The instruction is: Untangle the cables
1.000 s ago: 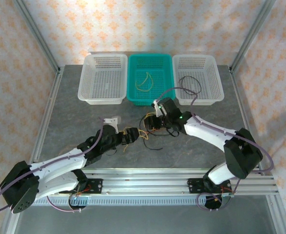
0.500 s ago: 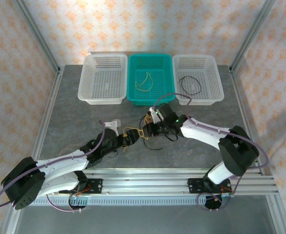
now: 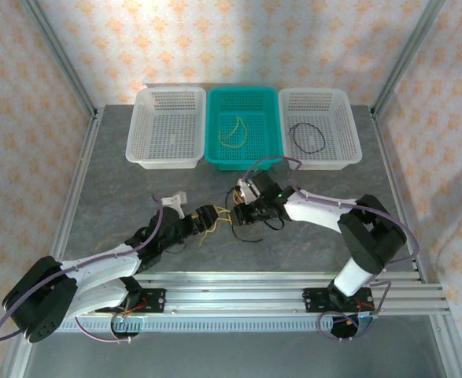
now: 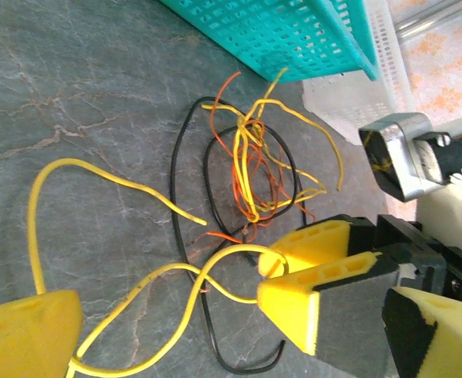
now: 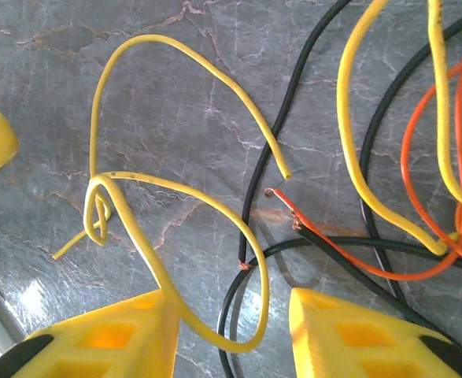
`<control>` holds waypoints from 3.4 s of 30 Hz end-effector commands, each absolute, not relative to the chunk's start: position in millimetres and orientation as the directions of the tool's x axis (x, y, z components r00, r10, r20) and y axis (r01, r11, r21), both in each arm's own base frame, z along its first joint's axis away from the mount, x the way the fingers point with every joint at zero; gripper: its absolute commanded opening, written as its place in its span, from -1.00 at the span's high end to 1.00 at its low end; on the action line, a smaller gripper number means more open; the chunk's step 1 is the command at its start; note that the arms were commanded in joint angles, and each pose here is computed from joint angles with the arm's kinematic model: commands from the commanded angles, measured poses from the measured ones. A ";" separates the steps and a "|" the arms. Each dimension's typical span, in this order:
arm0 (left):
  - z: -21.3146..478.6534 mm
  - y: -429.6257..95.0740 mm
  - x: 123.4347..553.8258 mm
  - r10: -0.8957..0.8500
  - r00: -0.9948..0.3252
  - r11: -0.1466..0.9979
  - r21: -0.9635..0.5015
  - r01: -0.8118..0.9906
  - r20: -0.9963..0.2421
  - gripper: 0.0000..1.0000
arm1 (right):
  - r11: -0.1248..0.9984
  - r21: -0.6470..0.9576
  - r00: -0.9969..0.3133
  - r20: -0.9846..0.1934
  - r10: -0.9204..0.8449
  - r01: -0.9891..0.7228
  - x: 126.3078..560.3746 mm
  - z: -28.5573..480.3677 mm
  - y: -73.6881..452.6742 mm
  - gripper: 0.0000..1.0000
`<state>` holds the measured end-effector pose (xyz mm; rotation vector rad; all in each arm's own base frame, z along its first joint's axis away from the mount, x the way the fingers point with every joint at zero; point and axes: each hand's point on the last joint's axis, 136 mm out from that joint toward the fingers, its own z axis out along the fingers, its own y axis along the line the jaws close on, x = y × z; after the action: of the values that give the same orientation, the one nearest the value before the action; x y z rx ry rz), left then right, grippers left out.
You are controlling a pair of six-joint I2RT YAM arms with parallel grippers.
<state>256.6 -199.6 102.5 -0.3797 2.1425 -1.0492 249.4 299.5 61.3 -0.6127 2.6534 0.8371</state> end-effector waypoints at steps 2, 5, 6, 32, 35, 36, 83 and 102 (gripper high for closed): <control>112.6 -199.9 259.1 -0.550 -0.688 0.595 -0.800 0.073 -0.473 -0.98 | 0.710 0.490 -0.851 -0.419 -0.316 -0.506 253.4 64.7 311.8 0.24; 112.2 -200.2 260.1 -0.552 -0.689 0.594 -0.801 0.071 -0.470 -0.97 | 0.704 0.496 -0.850 -0.422 -0.317 -0.509 253.4 64.9 313.9 0.31; 112.4 -200.3 260.1 -0.552 -0.688 0.593 -0.802 0.072 -0.470 -0.97 | 0.703 0.497 -0.849 -0.423 -0.316 -0.509 253.7 65.0 313.8 0.33; 166.9 -155.1 300.3 -0.581 -0.562 0.663 -0.743 0.092 -0.588 -0.99 | 0.593 0.520 -0.764 -0.580 -0.285 -0.615 249.1 153.6 321.5 1.00; 176.4 -151.4 302.8 -0.583 -0.550 0.665 -0.740 0.100 -0.598 -0.98 | 0.582 0.524 -0.754 -0.600 -0.265 -0.622 250.8 166.5 323.3 1.00; 179.9 -150.3 303.3 -0.578 -0.545 0.672 -0.734 0.105 -0.607 -0.98 | 0.577 0.526 -0.750 -0.610 -0.256 -0.625 251.8 171.2 324.1 1.00; 261.7 -184.4 467.9 -0.402 -0.347 0.853 -0.485 0.196 -0.847 -0.98 | 0.893 0.430 -0.601 -0.752 0.273 -0.132 481.4 252.9 244.7 1.00; 235.8 -208.3 532.9 -0.458 -0.370 0.823 -0.543 0.169 -0.808 -0.98 | 0.912 0.410 -0.667 -0.673 0.321 0.025 588.3 164.6 256.8 1.00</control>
<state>518.4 -208.5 214.6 -0.2045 1.9072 -0.6433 578.4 258.8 160.6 0.2240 2.2736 0.4803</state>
